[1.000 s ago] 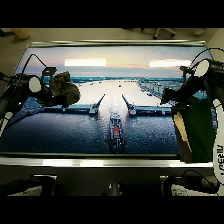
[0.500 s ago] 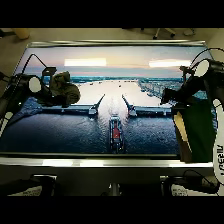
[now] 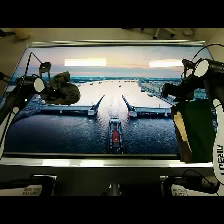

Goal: Fold the shirts.

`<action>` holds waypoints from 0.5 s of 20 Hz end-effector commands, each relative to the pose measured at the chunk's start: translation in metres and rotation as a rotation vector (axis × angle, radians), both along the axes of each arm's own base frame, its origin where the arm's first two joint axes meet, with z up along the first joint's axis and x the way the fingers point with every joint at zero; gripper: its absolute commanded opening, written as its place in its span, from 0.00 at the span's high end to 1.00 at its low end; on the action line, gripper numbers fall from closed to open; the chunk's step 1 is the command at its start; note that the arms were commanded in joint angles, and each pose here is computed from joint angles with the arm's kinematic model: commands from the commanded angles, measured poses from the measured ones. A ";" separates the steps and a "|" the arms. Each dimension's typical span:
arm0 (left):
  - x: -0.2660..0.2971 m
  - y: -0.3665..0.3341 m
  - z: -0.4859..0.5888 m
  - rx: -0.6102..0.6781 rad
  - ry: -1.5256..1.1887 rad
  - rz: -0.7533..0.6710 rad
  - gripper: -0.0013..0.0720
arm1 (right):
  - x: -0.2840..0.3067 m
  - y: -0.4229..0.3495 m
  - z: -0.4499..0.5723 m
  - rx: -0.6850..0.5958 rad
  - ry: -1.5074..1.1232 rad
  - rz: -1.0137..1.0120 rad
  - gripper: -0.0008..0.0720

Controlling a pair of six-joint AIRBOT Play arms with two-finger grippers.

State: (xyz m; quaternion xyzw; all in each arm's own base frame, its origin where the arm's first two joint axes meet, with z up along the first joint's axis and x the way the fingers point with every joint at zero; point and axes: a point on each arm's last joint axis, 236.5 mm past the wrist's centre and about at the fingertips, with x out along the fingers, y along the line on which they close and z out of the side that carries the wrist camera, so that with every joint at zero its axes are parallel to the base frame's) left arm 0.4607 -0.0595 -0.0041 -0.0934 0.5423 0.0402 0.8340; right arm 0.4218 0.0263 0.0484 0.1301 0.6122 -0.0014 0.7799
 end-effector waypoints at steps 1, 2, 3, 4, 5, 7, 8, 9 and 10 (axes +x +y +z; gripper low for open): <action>0.014 0.022 -0.047 -0.177 0.078 0.249 0.07 | 0.008 0.000 0.001 -0.005 -0.034 0.010 0.13; 0.020 0.023 -0.056 -0.201 0.077 0.270 0.04 | 0.008 0.000 0.001 -0.005 -0.035 0.011 0.13; 0.025 0.024 -0.063 -0.204 0.066 0.275 0.06 | 0.008 0.000 0.001 -0.006 -0.035 0.014 0.13; 0.030 0.024 -0.068 -0.207 0.054 0.278 0.07 | 0.008 0.001 0.001 -0.001 -0.034 0.014 0.13; 0.033 0.020 -0.072 -0.223 0.053 0.284 0.15 | 0.007 0.002 0.001 0.005 -0.032 0.014 0.13; 0.033 0.017 -0.073 -0.250 0.058 0.296 0.83 | 0.004 0.006 0.001 0.020 -0.016 0.018 0.13; 0.037 0.015 -0.063 -0.261 0.040 0.291 0.95 | 0.002 0.007 0.002 0.021 -0.012 0.028 0.14; 0.045 0.012 -0.040 -0.259 -0.013 0.253 0.95 | 0.001 0.006 0.006 0.007 -0.028 0.066 0.16; 0.054 0.006 -0.005 -0.241 -0.093 0.173 0.95 | 0.000 0.003 0.013 -0.013 -0.053 0.090 0.16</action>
